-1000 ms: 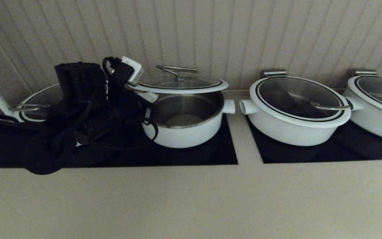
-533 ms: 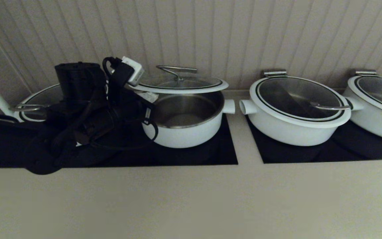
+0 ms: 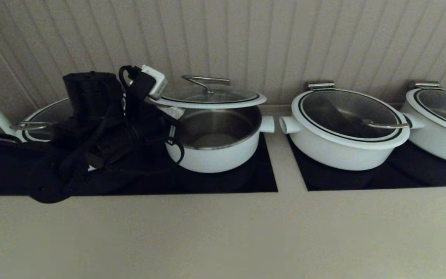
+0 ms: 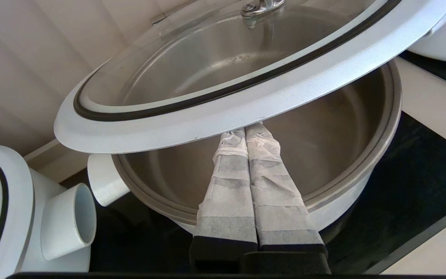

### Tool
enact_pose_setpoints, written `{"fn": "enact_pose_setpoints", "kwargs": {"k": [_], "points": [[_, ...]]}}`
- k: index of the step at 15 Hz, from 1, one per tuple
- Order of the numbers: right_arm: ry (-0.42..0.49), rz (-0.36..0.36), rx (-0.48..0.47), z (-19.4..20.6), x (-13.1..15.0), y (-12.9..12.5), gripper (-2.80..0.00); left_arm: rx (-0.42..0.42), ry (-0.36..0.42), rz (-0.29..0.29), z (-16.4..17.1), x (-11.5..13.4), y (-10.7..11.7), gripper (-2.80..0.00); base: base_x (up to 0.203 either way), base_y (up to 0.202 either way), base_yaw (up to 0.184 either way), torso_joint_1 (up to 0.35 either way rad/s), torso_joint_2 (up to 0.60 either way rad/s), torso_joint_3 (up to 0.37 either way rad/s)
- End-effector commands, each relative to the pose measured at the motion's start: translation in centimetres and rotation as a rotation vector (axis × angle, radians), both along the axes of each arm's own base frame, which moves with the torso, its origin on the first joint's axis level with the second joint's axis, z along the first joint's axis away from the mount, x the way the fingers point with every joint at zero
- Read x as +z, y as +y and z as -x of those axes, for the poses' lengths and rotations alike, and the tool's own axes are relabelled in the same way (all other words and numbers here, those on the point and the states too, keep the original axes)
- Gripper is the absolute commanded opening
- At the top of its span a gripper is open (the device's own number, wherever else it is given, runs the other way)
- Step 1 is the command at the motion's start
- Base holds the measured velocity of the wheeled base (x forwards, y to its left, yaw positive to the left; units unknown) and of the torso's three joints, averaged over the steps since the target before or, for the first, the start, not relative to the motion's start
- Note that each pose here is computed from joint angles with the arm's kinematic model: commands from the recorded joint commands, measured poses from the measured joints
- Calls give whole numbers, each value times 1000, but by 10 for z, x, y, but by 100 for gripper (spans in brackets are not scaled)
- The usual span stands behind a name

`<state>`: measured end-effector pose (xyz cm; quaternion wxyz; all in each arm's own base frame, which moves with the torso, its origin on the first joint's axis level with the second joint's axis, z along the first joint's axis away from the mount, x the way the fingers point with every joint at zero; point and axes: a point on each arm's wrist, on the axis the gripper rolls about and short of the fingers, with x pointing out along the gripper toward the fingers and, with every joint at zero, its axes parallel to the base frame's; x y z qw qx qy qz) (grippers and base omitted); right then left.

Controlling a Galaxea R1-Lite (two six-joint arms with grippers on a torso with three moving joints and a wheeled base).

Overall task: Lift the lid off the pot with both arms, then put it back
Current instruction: Open the pot lid completely

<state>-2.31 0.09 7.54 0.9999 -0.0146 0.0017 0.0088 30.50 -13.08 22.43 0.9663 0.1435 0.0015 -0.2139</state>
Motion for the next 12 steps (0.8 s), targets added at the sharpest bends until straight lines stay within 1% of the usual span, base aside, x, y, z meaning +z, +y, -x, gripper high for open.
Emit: {"fn": "enact_pose_setpoints", "kwargs": {"k": [1, 7, 9, 12], "points": [[3, 0, 1, 0, 0, 0, -280, 0, -25, 9, 2, 7, 1, -280, 0, 0, 0, 0, 0, 0], [2, 1, 1, 0, 0, 0, -280, 0, -58, 20, 5, 19, 2, -280, 0, 0, 0, 0, 0, 0], [2, 1, 1, 0, 0, 0, -280, -1, -69, 8, 6, 20, 3, -280, 0, 0, 0, 0, 0, 0], [2, 1, 1, 0, 0, 0, -280, 0, -95, 17, 5, 28, 2, -280, 0, 0, 0, 0, 0, 0]]}}
